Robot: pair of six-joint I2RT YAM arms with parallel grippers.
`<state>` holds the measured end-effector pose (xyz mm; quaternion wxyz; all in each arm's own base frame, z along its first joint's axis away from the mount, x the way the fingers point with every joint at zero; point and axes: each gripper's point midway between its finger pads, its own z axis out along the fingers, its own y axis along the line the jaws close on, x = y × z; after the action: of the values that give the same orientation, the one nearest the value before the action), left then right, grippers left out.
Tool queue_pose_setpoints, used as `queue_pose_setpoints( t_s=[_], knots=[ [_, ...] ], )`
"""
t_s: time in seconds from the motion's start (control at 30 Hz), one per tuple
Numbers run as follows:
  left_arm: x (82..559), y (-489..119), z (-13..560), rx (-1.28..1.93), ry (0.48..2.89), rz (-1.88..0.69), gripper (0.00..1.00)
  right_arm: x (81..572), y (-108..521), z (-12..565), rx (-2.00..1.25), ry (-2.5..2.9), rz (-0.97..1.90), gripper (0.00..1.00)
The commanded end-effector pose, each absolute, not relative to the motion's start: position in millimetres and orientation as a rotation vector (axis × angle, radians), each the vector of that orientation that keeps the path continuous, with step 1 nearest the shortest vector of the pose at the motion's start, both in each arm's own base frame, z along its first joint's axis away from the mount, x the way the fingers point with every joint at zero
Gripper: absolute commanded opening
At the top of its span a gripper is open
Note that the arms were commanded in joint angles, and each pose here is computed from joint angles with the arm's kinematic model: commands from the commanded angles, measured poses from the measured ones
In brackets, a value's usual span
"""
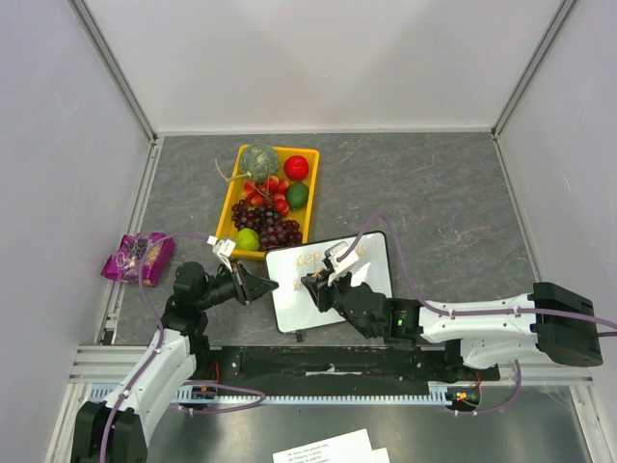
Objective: Write a sentence on the whiteboard
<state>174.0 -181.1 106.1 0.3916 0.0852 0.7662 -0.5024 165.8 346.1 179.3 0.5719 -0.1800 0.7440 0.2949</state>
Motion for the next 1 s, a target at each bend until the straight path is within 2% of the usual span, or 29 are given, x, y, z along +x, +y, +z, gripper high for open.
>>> queue_pose_setpoints(
  t_s=[0.0,0.43,0.97],
  knots=[
    [180.1,-178.7,109.1,0.24,1.909,-1.231,0.02,167.0,339.5,171.3,-0.42,1.77,0.673,0.0],
    [179.7,-178.9,108.8,0.242,1.91,-1.231,0.02,171.5,340.1,239.9,-0.359,1.648,0.745,0.0],
    [179.6,-178.9,109.1,0.243,1.909,-1.231,0.02,196.7,348.7,223.9,-0.326,1.675,0.7,0.0]
  ],
)
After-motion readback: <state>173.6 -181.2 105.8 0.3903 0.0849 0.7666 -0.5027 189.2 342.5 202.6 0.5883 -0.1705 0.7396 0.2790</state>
